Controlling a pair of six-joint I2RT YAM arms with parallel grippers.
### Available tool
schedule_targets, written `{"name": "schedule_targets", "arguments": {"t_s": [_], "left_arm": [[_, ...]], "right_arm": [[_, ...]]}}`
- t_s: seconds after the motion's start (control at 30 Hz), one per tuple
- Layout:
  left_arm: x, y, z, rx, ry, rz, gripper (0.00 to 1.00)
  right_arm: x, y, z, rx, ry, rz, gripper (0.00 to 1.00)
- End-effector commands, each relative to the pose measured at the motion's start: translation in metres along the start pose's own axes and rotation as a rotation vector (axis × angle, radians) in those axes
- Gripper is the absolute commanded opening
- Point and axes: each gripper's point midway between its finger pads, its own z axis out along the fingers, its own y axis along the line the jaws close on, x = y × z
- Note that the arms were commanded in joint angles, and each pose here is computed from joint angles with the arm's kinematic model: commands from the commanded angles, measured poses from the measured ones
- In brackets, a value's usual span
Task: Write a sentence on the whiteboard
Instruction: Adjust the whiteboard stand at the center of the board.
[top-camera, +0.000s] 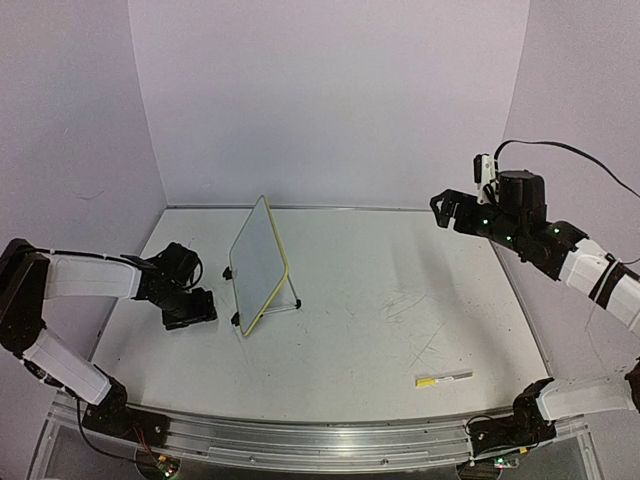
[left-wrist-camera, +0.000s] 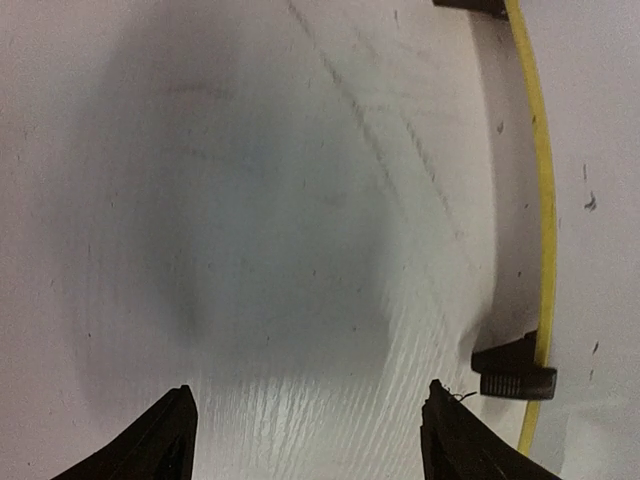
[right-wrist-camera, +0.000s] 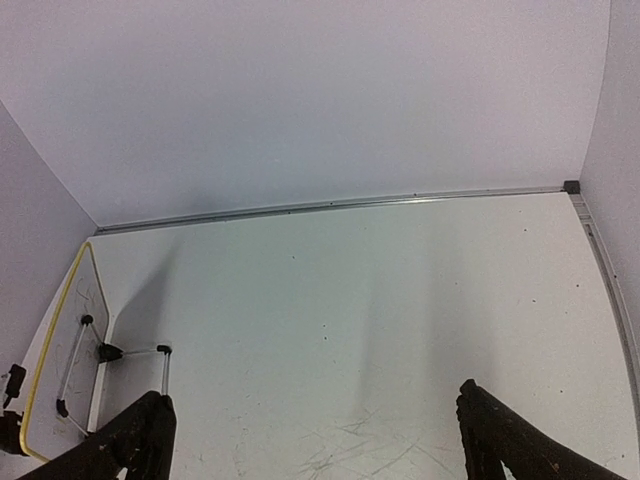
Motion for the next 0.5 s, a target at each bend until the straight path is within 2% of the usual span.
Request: {"name": "schedule_targets", "arguments": {"t_s": [0.0,0.17,0.47], "left_arm": [[-0.048,-0.031,0.000,0.045,-0.117,0.027,0.76],[-0.042,-0.054,0.032,0.112,-0.014,0.056,0.64],[-0.001,-0.064,0.033,0.137,0.061,0.097,0.52]], "right_arm": [[-0.005,0.002,-0.006,-0.025,-0.036,0.021,0.98],[-0.002,0.000,-0.010,-0.021,-0.037,0.032,0.98],[0.000,-0.001,-0.008,-0.020,-0.035,0.040,0.98]]}}
